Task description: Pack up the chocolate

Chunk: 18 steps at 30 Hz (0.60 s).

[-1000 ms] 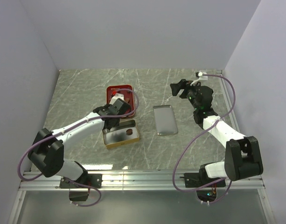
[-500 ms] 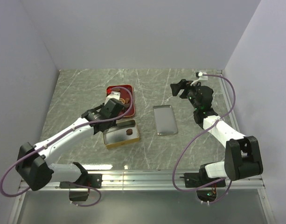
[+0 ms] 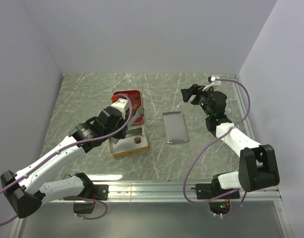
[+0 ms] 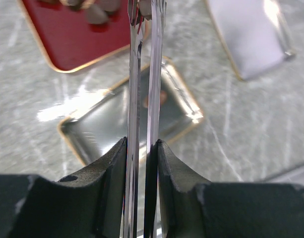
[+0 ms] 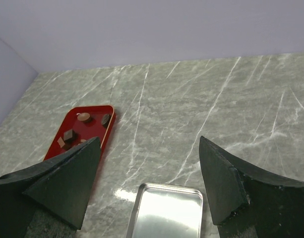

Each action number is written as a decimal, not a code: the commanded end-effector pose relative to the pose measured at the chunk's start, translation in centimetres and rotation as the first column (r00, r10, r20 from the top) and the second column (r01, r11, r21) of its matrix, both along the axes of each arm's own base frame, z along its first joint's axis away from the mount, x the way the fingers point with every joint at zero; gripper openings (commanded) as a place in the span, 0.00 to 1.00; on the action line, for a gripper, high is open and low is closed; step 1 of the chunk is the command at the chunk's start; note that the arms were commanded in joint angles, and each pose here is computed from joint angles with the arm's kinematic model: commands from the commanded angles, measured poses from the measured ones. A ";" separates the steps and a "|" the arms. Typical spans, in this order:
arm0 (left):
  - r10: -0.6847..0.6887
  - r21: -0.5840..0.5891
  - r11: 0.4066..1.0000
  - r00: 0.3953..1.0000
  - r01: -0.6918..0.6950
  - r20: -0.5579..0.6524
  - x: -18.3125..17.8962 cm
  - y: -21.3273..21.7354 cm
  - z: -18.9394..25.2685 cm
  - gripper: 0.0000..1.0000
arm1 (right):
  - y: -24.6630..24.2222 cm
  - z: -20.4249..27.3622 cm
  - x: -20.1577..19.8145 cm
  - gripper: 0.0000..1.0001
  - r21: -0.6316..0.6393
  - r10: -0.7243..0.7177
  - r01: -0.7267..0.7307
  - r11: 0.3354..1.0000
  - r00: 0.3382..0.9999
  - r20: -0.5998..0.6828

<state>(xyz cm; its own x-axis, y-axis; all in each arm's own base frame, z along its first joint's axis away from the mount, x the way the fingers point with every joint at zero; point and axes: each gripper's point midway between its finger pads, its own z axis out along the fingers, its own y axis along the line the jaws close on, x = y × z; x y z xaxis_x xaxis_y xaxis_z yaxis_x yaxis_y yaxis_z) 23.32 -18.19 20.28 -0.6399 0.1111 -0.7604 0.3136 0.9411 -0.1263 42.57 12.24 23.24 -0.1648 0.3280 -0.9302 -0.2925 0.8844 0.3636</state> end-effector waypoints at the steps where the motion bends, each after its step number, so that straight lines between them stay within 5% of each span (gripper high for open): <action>1: -0.106 -0.090 0.990 0.994 0.106 0.009 -1.0 -2.3 1.3 0.30 | -0.1 3.3 0.6 0.87 0.020 -0.004 0.002 1.000 0.997 0.080; 18: -0.055 -0.111 0.993 0.991 0.041 -0.124 -4.9 -0.9 -0.3 0.29 | -0.1 3.3 0.6 0.87 0.022 -0.002 0.000 1.000 0.997 0.080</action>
